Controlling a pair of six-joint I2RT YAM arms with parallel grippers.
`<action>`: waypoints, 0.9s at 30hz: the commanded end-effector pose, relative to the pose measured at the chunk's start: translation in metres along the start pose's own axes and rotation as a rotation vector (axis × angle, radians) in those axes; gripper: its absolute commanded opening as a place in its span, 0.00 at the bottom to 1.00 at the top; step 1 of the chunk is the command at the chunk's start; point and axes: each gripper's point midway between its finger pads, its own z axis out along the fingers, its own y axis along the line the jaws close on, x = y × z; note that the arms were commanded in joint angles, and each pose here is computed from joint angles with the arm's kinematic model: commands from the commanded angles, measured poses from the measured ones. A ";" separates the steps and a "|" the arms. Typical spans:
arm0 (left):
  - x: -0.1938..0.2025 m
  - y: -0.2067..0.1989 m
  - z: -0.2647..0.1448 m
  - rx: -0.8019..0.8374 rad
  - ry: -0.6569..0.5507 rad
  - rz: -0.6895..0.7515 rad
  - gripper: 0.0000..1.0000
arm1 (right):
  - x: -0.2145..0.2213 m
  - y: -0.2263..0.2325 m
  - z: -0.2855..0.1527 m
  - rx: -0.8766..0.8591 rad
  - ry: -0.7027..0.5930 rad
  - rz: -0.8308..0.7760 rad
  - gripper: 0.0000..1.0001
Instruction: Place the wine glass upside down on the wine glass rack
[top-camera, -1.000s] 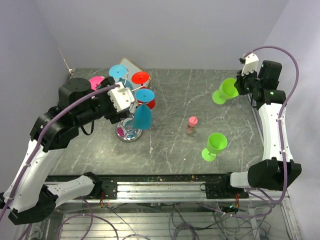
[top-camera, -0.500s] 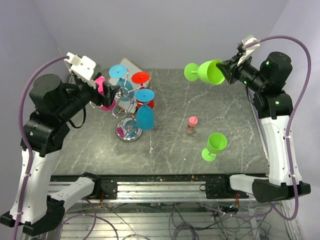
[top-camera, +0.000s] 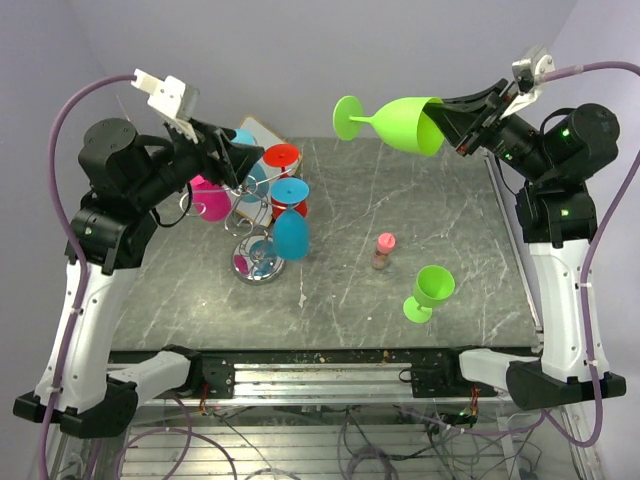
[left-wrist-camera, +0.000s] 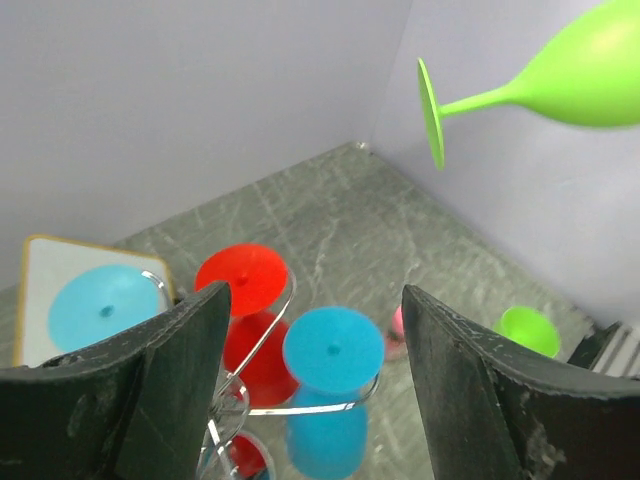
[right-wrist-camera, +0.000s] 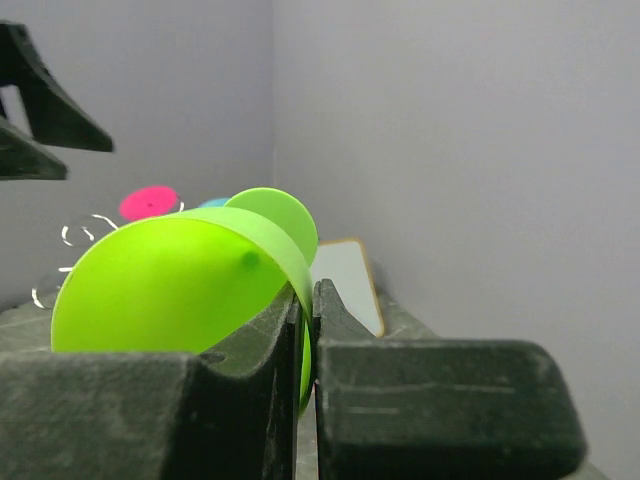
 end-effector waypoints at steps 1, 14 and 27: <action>-0.045 -0.009 0.008 0.037 -0.134 -0.122 0.78 | -0.031 0.013 0.004 -0.051 -0.088 0.058 0.00; -0.056 -0.036 0.069 0.196 -0.139 -0.274 0.79 | -0.022 0.017 0.025 -0.096 -0.089 0.149 0.00; -0.018 -0.048 0.108 0.180 -0.037 -0.319 0.75 | -0.002 0.014 0.032 -0.083 -0.058 0.158 0.00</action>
